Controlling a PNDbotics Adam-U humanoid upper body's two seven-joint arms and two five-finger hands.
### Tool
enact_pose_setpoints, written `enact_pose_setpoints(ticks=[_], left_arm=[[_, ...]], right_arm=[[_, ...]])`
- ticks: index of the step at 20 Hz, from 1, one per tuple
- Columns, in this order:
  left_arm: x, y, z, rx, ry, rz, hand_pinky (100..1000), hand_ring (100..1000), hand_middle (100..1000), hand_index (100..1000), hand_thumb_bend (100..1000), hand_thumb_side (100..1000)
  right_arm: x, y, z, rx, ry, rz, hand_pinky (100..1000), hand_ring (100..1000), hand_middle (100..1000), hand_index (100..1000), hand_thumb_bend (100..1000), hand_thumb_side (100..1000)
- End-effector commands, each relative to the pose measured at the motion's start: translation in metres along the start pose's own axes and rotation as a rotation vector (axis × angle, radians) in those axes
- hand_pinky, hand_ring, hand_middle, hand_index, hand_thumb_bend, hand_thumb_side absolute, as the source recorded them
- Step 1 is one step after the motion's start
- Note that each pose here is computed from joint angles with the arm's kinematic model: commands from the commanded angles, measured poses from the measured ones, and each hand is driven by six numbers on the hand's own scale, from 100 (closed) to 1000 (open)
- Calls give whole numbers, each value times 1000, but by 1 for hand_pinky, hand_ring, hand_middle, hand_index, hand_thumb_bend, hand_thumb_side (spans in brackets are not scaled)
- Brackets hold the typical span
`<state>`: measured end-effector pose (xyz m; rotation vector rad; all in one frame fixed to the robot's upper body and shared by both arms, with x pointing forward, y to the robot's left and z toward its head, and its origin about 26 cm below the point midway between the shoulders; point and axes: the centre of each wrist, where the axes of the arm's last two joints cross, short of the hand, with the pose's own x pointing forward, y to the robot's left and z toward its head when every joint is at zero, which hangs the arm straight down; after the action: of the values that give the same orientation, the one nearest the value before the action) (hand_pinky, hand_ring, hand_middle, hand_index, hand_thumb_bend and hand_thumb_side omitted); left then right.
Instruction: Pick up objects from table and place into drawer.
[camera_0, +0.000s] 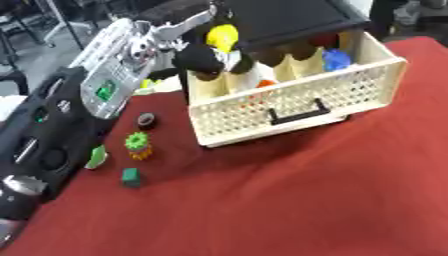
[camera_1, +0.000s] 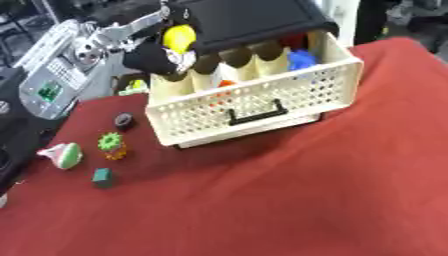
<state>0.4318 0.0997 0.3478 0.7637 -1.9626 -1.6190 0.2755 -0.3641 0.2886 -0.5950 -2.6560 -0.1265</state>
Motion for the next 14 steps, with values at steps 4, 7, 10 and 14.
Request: enact_pose_setpoints(ticks=[4, 7, 10, 14], left_arm=[[-4, 12, 4, 19, 8, -56, 611, 718, 762, 880, 100, 767], [-5, 12, 4, 28, 7, -53, 602, 705, 744, 876, 100, 773], [-6, 12, 5, 41, 6, -42, 592, 697, 735, 872, 100, 765], [-8, 14, 7, 70, 16, -29, 562, 673, 710, 851, 100, 742]], right_arm=[[6, -3, -8, 10, -30, 23, 563, 449, 390, 617, 100, 1000], [6, -3, -9, 9, -31, 22, 563, 449, 390, 616, 100, 1000], [6, -3, -9, 9, -29, 21, 563, 449, 390, 616, 100, 1000], [6, -3, -9, 8, -30, 21, 563, 451, 391, 616, 100, 1000]])
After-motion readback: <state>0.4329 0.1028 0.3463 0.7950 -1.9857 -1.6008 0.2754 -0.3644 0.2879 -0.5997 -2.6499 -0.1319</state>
